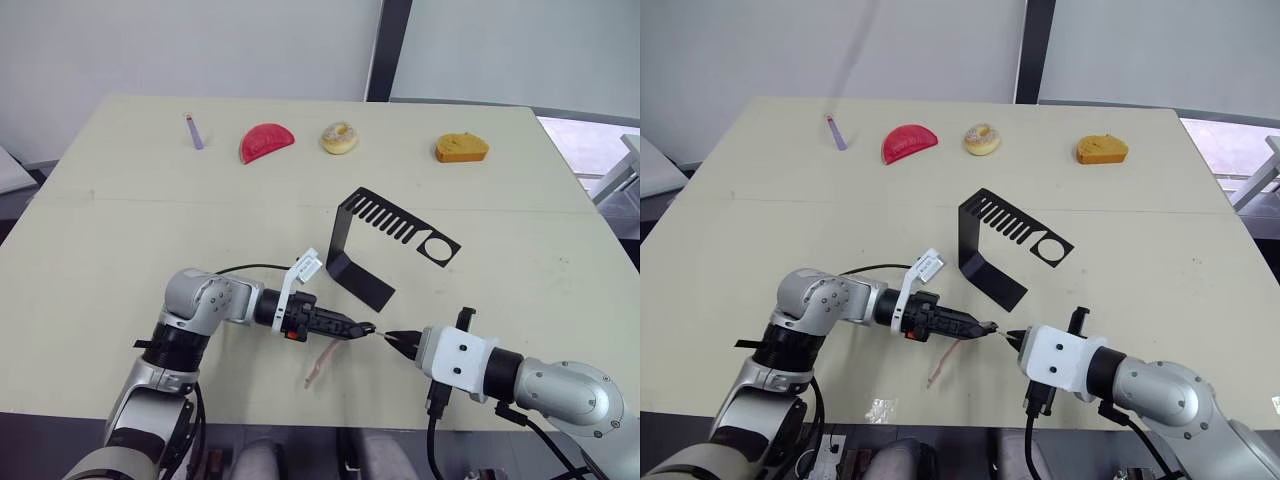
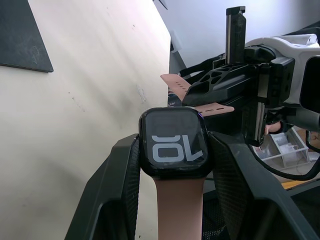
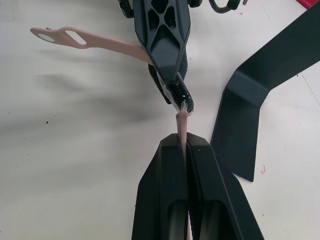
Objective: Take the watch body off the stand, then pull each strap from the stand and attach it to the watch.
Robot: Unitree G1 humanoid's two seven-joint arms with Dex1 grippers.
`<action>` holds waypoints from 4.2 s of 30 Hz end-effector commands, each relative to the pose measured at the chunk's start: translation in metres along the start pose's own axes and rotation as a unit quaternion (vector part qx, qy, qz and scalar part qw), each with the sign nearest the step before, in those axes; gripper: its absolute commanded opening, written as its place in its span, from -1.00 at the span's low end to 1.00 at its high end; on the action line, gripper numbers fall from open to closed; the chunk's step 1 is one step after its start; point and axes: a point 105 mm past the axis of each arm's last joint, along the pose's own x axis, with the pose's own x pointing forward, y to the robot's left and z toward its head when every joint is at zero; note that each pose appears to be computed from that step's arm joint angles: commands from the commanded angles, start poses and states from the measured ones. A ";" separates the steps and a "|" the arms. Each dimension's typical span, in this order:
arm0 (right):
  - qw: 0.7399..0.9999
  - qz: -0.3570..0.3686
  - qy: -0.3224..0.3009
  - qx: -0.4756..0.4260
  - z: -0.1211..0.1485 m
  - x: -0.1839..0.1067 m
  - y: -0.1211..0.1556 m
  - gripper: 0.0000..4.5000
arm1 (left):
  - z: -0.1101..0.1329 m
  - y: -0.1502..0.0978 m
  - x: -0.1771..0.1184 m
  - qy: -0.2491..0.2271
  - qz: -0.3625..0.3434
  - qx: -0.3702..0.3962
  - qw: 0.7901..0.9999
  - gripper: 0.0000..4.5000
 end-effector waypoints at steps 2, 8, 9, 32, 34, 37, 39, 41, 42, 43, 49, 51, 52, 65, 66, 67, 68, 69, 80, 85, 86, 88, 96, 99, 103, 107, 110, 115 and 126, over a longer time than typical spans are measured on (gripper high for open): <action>0.999 -0.007 -0.027 -0.031 0.018 -0.005 0.000 -1.00 | 0.003 -0.005 -0.001 -0.004 -0.019 0.012 1.000 -0.29; 0.999 -0.013 -0.033 -0.028 0.020 -0.006 -0.001 -1.00 | 0.004 -0.006 -0.001 -0.003 -0.020 0.014 1.000 -0.29; 0.999 -0.013 -0.033 -0.028 0.020 -0.006 -0.001 -1.00 | 0.004 -0.006 -0.001 -0.003 -0.021 0.014 1.000 -0.29; 0.999 -0.014 -0.040 -0.027 0.020 0.001 -0.004 -1.00 | 0.011 -0.010 0.001 -0.016 -0.023 0.020 0.999 -0.29; 0.999 -0.014 -0.039 -0.027 0.020 0.000 -0.004 -1.00 | 0.011 -0.009 0.000 -0.016 -0.021 0.019 0.999 -0.29; 0.999 -0.016 -0.036 -0.026 0.019 -0.001 -0.004 -1.00 | 0.010 -0.008 -0.001 -0.016 -0.020 0.018 1.000 -0.29; 0.999 -0.018 -0.035 -0.025 0.019 -0.001 -0.005 -1.00 | 0.010 -0.007 -0.001 -0.015 -0.020 0.018 1.000 -0.29; 0.999 -0.019 -0.033 -0.025 0.018 -0.002 -0.005 -1.00 | 0.010 -0.008 -0.001 -0.016 -0.021 0.017 1.000 -0.29; 0.999 -0.020 -0.033 -0.025 0.018 -0.002 -0.005 -1.00 | 0.010 -0.008 -0.001 -0.016 -0.022 0.017 0.999 -0.29; 0.999 -0.021 -0.032 -0.025 0.018 -0.003 -0.006 -1.00 | 0.011 -0.008 -0.001 -0.016 -0.023 0.017 0.999 -0.29; 0.999 -0.023 -0.032 -0.024 0.018 -0.003 -0.007 -1.00 | 0.011 -0.010 0.000 -0.016 -0.027 0.018 0.999 -0.29; 0.999 -0.023 -0.032 -0.024 0.018 -0.003 -0.007 -1.00 | 0.012 -0.011 0.000 -0.017 -0.028 0.019 0.999 -0.29; 0.999 -0.023 -0.032 -0.024 0.018 -0.003 -0.007 -1.00 | 0.012 -0.012 0.000 -0.017 -0.029 0.019 0.999 -0.29; 0.999 -0.023 -0.039 -0.024 0.020 0.000 -0.008 -1.00 | 0.013 -0.014 0.002 -0.021 -0.036 0.017 0.999 -0.29; 0.999 -0.023 -0.039 -0.025 0.020 0.000 -0.008 -1.00 | 0.013 -0.015 0.003 -0.022 -0.036 0.016 0.999 -0.29; 0.999 -0.023 -0.039 -0.025 0.020 0.000 -0.008 -1.00 | 0.014 -0.015 0.003 -0.022 -0.036 0.016 0.999 -0.29; 0.999 -0.023 -0.039 -0.026 0.020 0.000 -0.008 -1.00 | 0.015 -0.015 0.003 -0.023 -0.037 0.015 0.999 -0.29; 0.999 -0.023 -0.039 -0.026 0.021 0.000 -0.008 -1.00 | 0.015 -0.015 0.004 -0.025 -0.037 0.015 0.999 -0.29; 0.998 -0.024 -0.040 -0.029 0.021 0.001 -0.010 -1.00 | 0.016 -0.019 0.007 -0.023 -0.047 0.013 0.999 -0.29; 0.999 -0.024 -0.037 -0.029 0.020 0.002 -0.011 -1.00 | 0.016 -0.021 0.006 -0.023 -0.049 0.013 0.998 -0.29; 0.999 -0.023 -0.037 -0.030 0.020 0.002 -0.011 -1.00 | 0.016 -0.022 0.006 -0.023 -0.049 0.013 0.998 -0.29; 0.999 -0.022 -0.037 -0.030 0.020 0.003 -0.011 -1.00 | 0.016 -0.022 0.006 -0.023 -0.049 0.013 0.998 -0.29; 0.999 -0.020 -0.036 -0.030 0.021 0.005 -0.013 -1.00 | 0.017 -0.023 0.008 -0.026 -0.050 0.015 0.998 -0.29; 0.999 -0.019 -0.033 -0.030 0.020 0.006 -0.013 -1.00 | 0.018 -0.024 0.009 -0.026 -0.052 0.015 0.998 -0.29; 0.999 -0.022 -0.027 -0.027 0.019 0.007 -0.014 -1.00 | 0.018 -0.024 0.010 -0.025 -0.053 0.016 0.998 -0.29; 0.999 -0.026 -0.024 -0.025 0.018 0.007 -0.016 -1.00 | 0.018 -0.025 0.011 -0.024 -0.054 0.017 0.998 -0.29; 0.999 -0.026 -0.023 -0.024 0.018 0.008 -0.017 -1.00 | 0.018 -0.026 0.011 -0.024 -0.056 0.017 0.998 -0.29; 0.999 -0.026 -0.021 -0.024 0.017 0.009 -0.017 -1.00 | 0.018 -0.027 0.011 -0.024 -0.057 0.018 0.998 -0.29; 0.999 -0.026 -0.016 -0.025 0.016 0.010 -0.018 -1.00 | 0.017 -0.030 0.013 -0.024 -0.063 0.019 0.998 -0.29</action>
